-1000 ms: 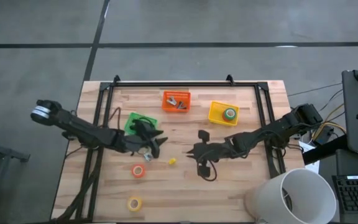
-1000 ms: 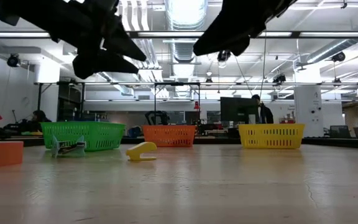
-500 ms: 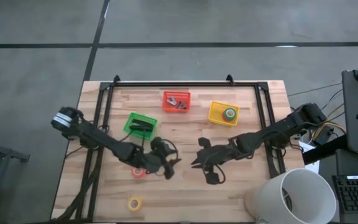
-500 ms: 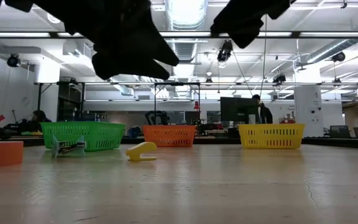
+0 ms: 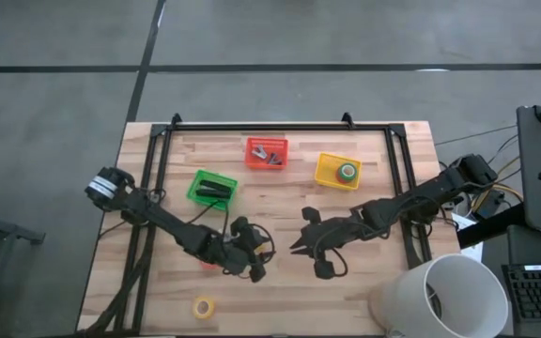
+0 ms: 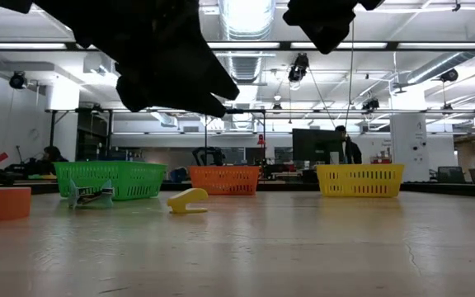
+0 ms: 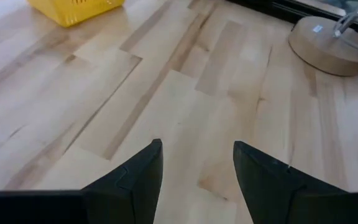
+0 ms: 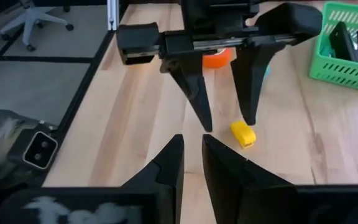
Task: Pick and place Stapler, Stapler remover, tape
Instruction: Put the yellow stapler into the green basket
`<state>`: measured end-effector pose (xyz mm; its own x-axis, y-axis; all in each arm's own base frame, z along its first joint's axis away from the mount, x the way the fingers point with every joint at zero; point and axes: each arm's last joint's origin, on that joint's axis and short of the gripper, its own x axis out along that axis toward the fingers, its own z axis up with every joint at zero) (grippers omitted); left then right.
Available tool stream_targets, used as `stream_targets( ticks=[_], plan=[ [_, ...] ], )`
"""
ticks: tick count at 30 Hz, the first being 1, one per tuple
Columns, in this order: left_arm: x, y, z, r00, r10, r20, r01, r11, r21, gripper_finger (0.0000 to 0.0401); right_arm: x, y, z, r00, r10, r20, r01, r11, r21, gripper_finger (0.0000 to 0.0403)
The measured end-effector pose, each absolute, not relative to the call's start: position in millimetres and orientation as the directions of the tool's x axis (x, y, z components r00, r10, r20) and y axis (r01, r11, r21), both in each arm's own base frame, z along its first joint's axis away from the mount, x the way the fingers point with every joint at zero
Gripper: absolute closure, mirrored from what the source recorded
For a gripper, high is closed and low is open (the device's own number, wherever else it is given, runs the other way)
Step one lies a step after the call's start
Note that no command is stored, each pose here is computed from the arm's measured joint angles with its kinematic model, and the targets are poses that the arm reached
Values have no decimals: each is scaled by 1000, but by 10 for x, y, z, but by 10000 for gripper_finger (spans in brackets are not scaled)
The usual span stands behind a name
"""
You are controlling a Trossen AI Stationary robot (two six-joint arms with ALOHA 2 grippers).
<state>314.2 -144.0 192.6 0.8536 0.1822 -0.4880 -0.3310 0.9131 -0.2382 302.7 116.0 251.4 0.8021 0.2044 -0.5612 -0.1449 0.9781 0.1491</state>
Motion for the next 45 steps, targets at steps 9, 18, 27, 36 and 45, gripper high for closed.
stream_targets(
  ticks=[9, 18, 27, 36, 45],
  plan=[
    [3052, -1597, 1916, 858, 166, -487, -292, 937, -194, 204, 3015, 1178, 2507, 796, 208, -568, -149, 977, 150, 351],
    [3031, -1635, 1916, 860, 158, -486, -286, 937, -201, 204, 3009, 1193, 2506, 795, 212, -568, -147, 976, 158, 351],
    [3040, -1723, 1778, 849, 139, -510, -272, 942, -196, 204, 2992, 1214, 2484, 790, 217, -574, -148, 975, 164, 351],
    [3085, -1761, 1697, 840, 153, -520, -289, 938, -193, 204, 2987, 1213, 2472, 788, 216, -577, -146, 975, 165, 351],
    [3103, -1781, 1673, 839, 147, -525, -286, 938, -195, 204, 2984, 1217, 2469, 787, 217, -578, -147, 975, 165, 351]
  ],
)
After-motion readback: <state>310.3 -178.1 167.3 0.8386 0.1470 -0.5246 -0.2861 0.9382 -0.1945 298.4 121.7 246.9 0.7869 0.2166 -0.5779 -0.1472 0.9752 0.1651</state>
